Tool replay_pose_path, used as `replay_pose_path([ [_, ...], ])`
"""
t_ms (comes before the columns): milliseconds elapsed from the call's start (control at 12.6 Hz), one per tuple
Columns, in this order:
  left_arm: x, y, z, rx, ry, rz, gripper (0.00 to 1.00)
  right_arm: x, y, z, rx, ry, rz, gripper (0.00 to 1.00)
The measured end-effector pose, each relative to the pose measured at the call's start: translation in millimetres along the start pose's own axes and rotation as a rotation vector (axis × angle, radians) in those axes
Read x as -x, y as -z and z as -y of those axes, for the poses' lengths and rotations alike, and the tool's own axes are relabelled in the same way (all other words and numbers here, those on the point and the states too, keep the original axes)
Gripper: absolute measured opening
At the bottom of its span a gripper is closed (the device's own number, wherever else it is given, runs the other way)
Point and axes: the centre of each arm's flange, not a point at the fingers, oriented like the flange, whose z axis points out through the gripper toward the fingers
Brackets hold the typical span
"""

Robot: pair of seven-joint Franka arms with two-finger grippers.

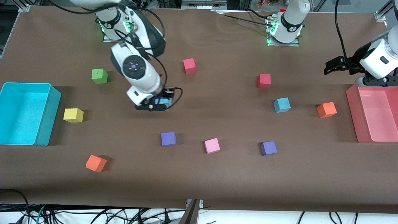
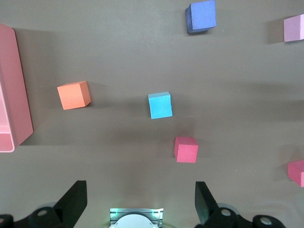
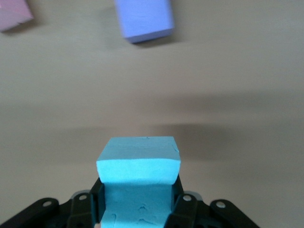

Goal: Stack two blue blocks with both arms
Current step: 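Carry the light blue cube with the right gripper toward the table middle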

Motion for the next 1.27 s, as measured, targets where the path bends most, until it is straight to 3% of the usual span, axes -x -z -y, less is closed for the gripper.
replay_pose_path([
  [238, 0.9, 1.3, -1.2, 0.000, -0.002, -0.003, 1.00, 14.7, -58.0, 50.6, -0.069, 0.009, -0.033, 0.55],
  [792, 0.3, 0.8, 0.3, 0.000, 0.000, -0.002, 1.00, 23.0, -116.7, 97.2, -0.042, 0.071, -0.061, 0.55],
  [1109, -8.5, -10.5, 2.1, 0.000, 0.005, 0.016, 1.00, 22.3, -123.6, 103.2, -0.062, 0.077, -0.079, 0.55],
  [1267, -25.2, -28.7, 2.3, 0.000, 0.008, 0.006, 1.00, 26.9, -129.4, 108.1, -0.048, 0.112, -0.100, 0.61],
])
